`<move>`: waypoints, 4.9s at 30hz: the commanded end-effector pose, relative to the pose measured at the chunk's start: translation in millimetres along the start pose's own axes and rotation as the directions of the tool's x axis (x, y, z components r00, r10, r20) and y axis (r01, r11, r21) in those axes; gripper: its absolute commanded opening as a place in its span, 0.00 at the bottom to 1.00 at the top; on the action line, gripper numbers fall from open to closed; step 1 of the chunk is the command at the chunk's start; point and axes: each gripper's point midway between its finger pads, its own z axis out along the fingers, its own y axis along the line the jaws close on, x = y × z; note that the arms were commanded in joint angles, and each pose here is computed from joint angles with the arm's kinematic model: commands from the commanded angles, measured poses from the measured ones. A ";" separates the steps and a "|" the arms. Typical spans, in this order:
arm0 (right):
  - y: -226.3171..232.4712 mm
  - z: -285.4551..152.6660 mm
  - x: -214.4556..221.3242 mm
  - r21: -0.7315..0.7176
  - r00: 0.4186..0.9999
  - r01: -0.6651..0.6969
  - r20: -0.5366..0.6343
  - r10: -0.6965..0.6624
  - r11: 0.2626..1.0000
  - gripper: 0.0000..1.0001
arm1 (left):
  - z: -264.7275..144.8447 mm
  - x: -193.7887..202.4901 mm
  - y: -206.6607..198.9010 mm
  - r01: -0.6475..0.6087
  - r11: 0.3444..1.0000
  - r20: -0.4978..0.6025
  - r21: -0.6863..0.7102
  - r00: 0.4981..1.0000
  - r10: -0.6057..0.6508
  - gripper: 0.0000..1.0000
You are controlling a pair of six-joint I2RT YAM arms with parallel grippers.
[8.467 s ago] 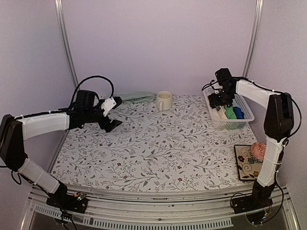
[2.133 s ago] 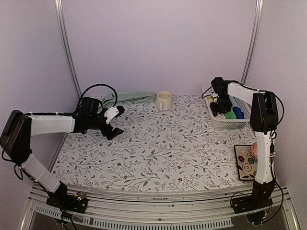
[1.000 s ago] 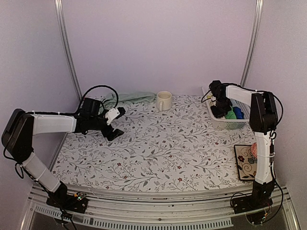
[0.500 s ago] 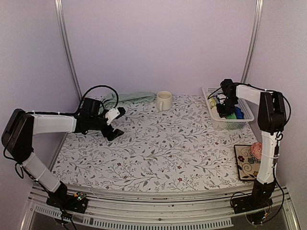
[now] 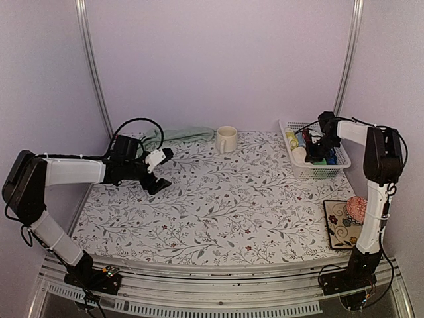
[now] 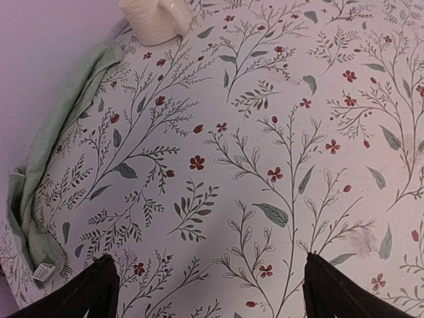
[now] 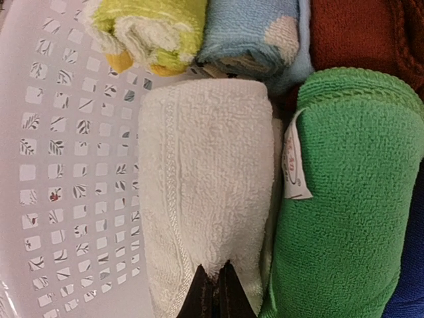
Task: Roll the towels
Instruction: Adjust the towel in the bin, then move the towel to the corner of the board.
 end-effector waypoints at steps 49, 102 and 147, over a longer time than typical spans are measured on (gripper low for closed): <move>0.6 -8.4 -11.0 0.057 0.998 -0.041 0.059 0.037 0.998 0.32 | 1.1 -9.1 -0.4 -0.012 1.000 0.018 0.010 1.000 0.012 0.97; 296.2 -134.3 61.7 -0.145 0.729 0.521 0.587 -0.351 0.841 0.99 | 114.4 72.9 265.8 0.182 0.922 -0.209 -0.343 0.942 -0.263 0.55; 448.3 -105.0 56.7 -0.035 0.480 0.814 0.603 -0.638 0.579 0.99 | -149.7 90.6 -85.8 -0.288 0.949 0.095 0.130 0.956 0.278 0.00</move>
